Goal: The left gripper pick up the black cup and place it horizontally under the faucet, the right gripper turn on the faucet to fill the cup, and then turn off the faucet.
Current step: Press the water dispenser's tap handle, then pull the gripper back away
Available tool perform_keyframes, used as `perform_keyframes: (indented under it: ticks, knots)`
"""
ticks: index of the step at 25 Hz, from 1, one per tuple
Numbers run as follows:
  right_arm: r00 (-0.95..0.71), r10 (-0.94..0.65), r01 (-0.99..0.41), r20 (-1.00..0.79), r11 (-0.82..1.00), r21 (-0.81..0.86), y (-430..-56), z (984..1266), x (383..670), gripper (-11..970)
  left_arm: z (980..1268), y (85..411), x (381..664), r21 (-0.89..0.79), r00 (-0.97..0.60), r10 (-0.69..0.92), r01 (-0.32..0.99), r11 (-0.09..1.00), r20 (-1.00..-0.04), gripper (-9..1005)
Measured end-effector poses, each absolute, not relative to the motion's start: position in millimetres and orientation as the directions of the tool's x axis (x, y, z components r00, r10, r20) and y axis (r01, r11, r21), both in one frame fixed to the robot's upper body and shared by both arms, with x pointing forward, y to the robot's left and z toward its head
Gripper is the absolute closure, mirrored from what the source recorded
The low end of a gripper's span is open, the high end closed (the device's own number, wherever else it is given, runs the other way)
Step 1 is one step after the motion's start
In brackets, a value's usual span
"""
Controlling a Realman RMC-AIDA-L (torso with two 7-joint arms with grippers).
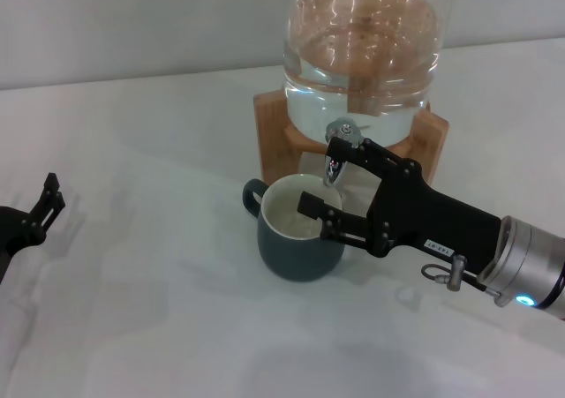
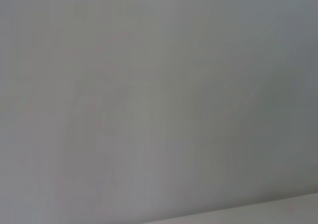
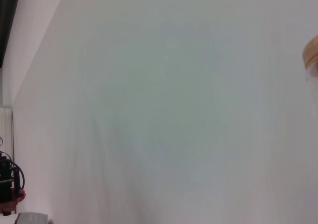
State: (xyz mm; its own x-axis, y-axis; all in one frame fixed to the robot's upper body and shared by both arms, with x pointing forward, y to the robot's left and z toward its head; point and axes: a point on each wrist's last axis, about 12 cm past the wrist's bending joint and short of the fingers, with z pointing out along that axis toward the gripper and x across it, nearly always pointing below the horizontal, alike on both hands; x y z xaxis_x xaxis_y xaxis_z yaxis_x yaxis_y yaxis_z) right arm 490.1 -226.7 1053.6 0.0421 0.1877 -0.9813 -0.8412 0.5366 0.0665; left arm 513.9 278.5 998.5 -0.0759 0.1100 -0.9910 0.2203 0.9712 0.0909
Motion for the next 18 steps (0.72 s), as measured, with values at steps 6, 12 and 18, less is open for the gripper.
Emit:
perform_keyframes:
  ticks: [6,12,18]
  knots:
    - [0.043,0.184,-0.841,-0.982,0.537,0.064,-228.4,1054.1,491.0,91,998.8,278.2,514.4,0.091,-0.075,0.11,0.221,0.971,-0.991,111]
    - [0.042,0.177,-0.837,-0.983,0.544,0.062,-231.6,1053.9,492.3,91,999.0,278.0,514.8,0.091,-0.074,0.11,0.222,0.971,-0.991,111]
    - [0.05,0.175,-0.828,-0.983,0.558,0.057,-235.4,1055.0,494.9,91,999.2,278.7,514.9,0.093,-0.074,0.111,0.221,0.971,-0.991,111]
